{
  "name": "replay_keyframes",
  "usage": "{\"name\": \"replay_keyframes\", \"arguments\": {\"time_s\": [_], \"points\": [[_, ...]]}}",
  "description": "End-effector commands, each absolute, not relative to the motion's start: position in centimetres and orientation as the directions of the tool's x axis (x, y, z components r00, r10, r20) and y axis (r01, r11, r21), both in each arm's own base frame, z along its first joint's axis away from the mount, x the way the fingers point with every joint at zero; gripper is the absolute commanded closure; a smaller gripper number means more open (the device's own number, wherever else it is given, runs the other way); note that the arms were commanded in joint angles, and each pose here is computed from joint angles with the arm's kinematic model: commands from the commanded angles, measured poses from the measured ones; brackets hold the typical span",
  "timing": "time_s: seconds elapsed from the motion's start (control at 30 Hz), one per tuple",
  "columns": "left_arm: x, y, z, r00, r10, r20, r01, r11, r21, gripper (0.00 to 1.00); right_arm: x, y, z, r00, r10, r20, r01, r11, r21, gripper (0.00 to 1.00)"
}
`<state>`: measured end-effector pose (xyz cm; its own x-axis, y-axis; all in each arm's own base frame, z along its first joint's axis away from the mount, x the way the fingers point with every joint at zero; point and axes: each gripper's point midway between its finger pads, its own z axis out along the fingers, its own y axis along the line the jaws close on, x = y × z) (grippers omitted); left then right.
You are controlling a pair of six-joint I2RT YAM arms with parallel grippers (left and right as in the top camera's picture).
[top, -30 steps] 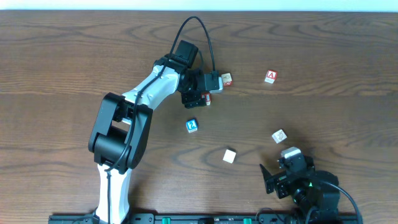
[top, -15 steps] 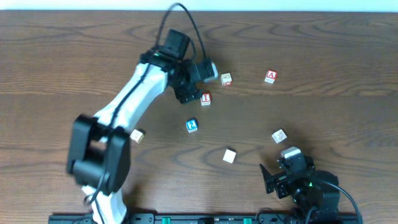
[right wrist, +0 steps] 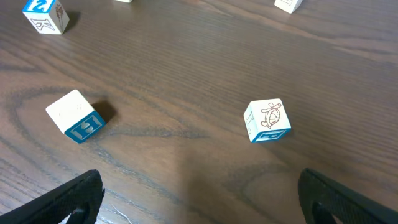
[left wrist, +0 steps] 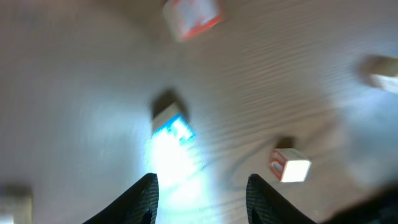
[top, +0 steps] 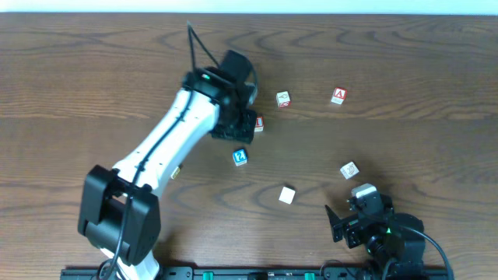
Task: Spell out Ai2
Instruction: 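Move left gripper to the blue '2' block and grasp it, then carry the blue '2' block and place it right of the 'I' block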
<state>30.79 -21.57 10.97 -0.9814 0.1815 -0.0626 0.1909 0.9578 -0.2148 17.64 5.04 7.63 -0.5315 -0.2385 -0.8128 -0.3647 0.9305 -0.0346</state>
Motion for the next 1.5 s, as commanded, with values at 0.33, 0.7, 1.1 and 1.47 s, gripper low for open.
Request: {"name": "replay_keyframes", "arguments": {"time_s": [0.33, 0.7, 1.1, 1.47], "points": [[29.2, -18.2, 5.0, -0.931, -0.352, -0.092, -0.356, 0.934, 0.027, 0.35, 17.6, 5.0, 7.2, -0.544, -0.222, -0.809, -0.358, 0.934, -0.015, 0.01], [30.8, -20.8, 3.4, -0.943, -0.315, -0.102, -0.305, 0.947, -0.105, 0.36, 17.6, 5.1, 7.2, -0.544, -0.222, -0.809, -0.358, 0.934, -0.015, 0.01], [29.4, -21.8, 0.6, -0.973, -0.233, -0.004, -0.231, 0.969, -0.092, 0.4, 17.6, 5.1, 7.2, -0.544, -0.222, -0.809, -0.358, 0.934, -0.015, 0.01], [29.0, -21.7, 0.4, -0.973, -0.232, 0.016, -0.232, 0.969, -0.086, 0.57, 17.6, 5.1, 7.2, -0.544, -0.222, -0.809, -0.358, 0.934, -0.015, 0.01]]}}
